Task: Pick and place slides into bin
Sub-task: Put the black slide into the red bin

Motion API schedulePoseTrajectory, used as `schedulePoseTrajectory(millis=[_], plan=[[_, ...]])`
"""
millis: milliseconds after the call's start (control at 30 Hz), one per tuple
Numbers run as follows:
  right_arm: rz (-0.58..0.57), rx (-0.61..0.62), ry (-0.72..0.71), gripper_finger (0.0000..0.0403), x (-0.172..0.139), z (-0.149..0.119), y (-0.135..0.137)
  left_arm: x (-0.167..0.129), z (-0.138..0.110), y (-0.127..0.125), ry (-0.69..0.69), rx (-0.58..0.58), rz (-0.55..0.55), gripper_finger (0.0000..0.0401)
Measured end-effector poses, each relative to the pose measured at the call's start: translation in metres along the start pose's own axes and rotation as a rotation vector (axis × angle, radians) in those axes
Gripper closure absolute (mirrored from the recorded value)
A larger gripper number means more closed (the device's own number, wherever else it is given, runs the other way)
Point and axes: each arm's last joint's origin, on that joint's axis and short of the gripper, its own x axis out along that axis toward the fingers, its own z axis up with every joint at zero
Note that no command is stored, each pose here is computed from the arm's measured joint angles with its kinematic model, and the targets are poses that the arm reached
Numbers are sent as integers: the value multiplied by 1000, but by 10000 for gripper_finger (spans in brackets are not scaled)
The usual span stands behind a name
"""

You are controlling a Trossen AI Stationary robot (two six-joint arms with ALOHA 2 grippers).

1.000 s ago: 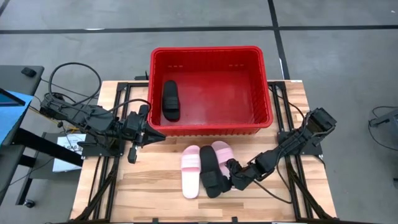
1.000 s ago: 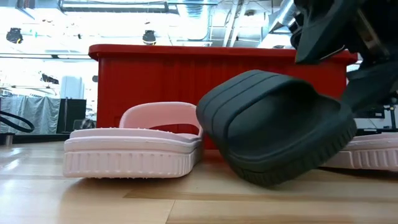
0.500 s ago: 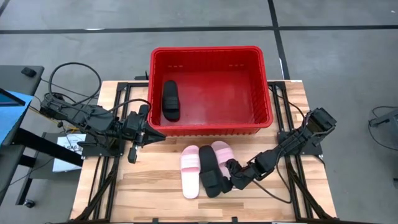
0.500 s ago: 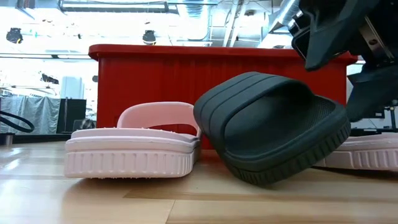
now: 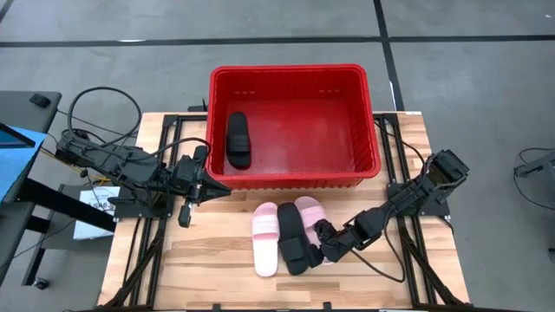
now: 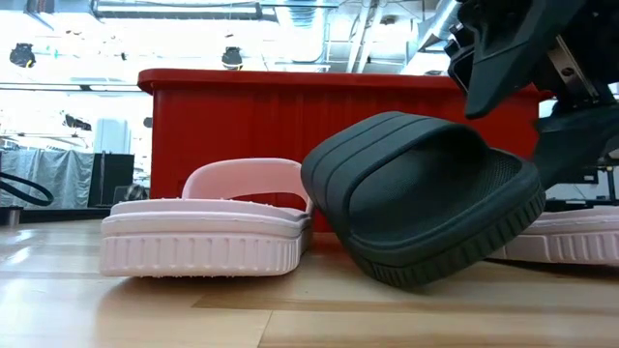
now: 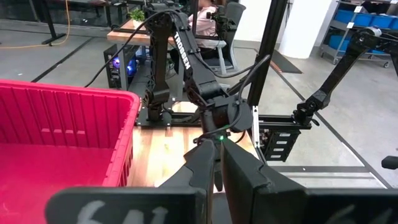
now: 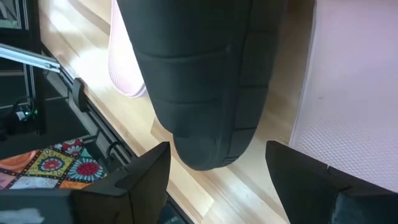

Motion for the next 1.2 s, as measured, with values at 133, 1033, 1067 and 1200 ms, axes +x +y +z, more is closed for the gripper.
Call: schedulePoseTrajectory(millis=[133,1033,1067,1200], plan=[[0,-12,-5,147,0,2,0,0,0,0,0,0,0,383],[63,0,106,277,65,-3,4,0,0,0,-2,-12,0,383],[66,-4,102,317,64,-3,5,0,0,0,-2,-12,0,383],[58,-28,103,370,58,-2,6,0,0,0,-1,-12,0,383]])
